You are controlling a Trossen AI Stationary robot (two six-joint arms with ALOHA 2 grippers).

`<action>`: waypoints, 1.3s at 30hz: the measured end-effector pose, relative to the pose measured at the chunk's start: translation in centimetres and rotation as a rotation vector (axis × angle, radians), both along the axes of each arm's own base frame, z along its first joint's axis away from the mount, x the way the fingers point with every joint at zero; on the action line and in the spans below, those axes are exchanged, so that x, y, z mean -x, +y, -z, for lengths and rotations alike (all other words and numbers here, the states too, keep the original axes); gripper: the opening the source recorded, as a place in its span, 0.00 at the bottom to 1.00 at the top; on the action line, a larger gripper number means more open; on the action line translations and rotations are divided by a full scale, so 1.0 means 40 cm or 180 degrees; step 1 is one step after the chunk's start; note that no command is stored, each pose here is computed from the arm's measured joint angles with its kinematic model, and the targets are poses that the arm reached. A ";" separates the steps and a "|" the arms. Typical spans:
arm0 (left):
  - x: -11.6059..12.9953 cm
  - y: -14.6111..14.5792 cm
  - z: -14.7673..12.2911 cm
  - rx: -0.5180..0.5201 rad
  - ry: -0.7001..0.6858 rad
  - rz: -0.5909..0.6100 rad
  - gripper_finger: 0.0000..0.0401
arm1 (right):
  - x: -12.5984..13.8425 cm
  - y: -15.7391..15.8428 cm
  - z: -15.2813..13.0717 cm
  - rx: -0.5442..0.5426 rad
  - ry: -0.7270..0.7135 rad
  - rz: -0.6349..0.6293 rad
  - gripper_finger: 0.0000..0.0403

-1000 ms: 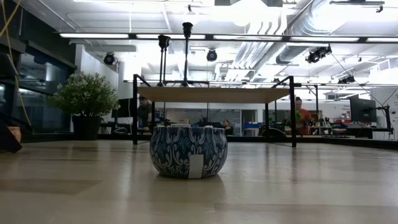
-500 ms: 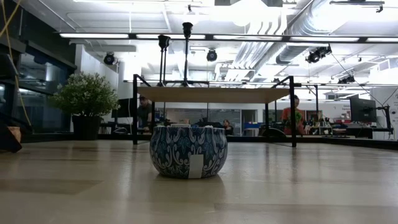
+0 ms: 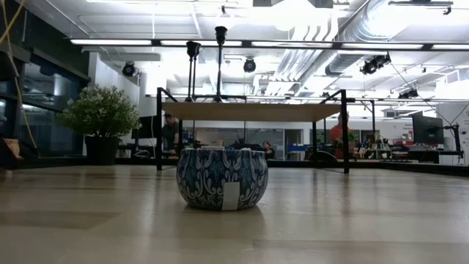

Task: Pick & Place candle stick holders
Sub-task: Put the orange scented candle on the shelf

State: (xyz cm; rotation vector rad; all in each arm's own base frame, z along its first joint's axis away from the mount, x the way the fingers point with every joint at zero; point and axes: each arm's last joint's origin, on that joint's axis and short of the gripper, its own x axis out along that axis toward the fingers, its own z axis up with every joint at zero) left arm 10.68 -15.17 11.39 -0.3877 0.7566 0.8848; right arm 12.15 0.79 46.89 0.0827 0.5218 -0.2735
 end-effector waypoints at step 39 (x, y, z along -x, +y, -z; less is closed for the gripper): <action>-0.512 0.073 -0.396 -0.0174 -0.0442 0.1261 0.76 | -0.006 0.001 -0.010 -0.0143 -0.0194 0.0068 0.52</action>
